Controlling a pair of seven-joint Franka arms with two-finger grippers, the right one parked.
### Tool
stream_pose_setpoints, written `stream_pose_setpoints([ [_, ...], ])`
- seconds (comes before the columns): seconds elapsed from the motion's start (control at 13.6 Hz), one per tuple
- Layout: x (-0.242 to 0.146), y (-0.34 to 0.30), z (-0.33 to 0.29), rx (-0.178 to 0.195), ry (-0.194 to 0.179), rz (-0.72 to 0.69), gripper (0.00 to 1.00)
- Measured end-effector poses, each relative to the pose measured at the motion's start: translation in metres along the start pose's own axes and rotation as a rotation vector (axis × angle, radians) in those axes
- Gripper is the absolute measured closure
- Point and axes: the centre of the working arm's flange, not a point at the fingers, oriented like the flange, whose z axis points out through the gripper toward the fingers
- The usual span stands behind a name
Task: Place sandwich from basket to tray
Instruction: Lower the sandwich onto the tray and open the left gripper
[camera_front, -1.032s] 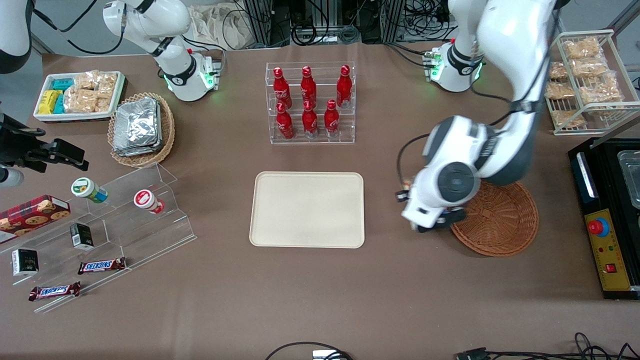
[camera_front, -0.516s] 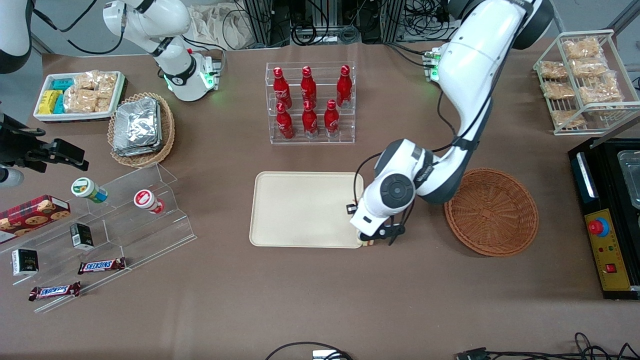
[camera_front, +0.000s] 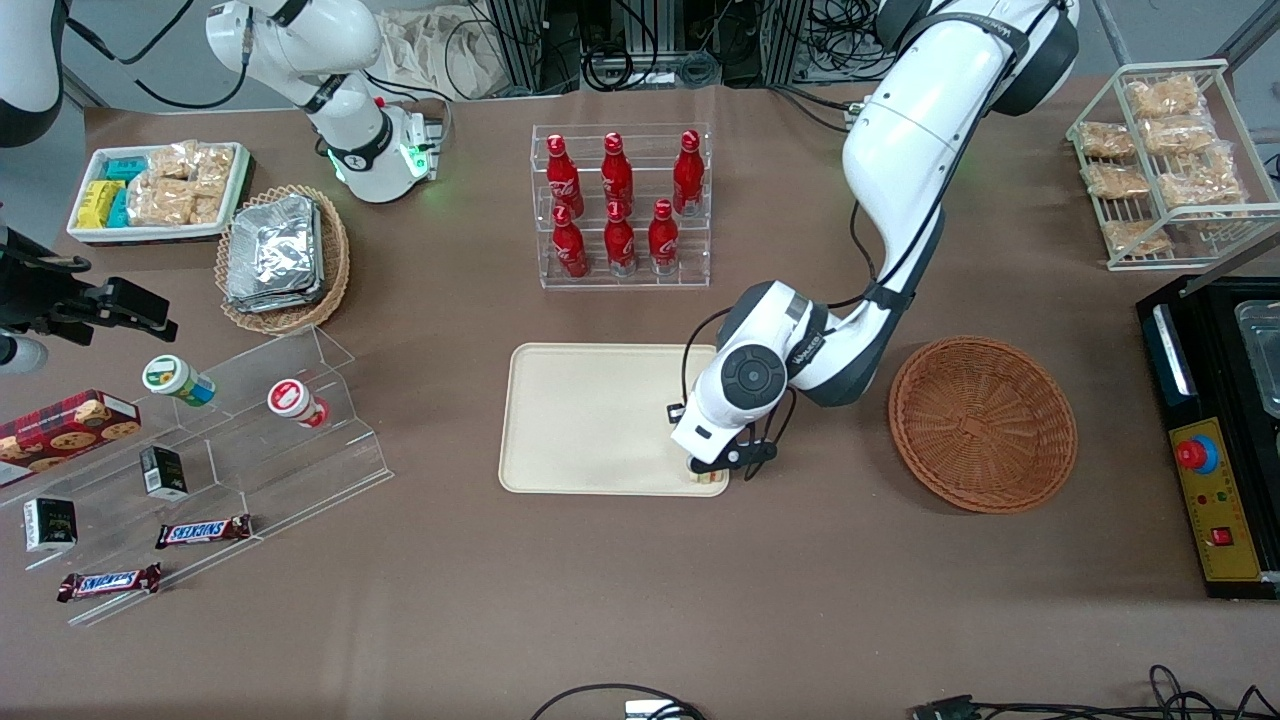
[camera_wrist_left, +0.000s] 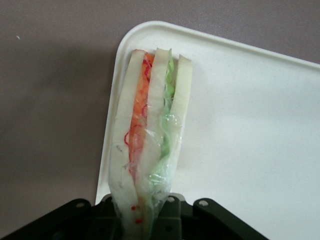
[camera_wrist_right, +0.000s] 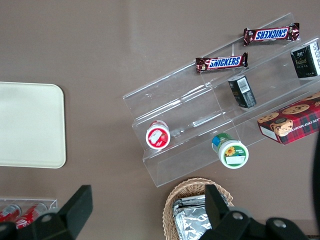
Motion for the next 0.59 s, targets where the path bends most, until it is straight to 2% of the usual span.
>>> stream_pose_setpoints([
  [0.07, -0.001, 0.001, 0.001, 0.001, -0.001, 0.019, 0.83],
  [0.15, -0.003, 0.003, 0.002, 0.002, -0.003, 0.037, 0.77],
  [0.44, -0.004, 0.006, 0.000, 0.001, 0.001, 0.052, 0.38],
  [0.59, -0.001, 0.003, -0.011, 0.012, -0.004, 0.048, 0.18],
])
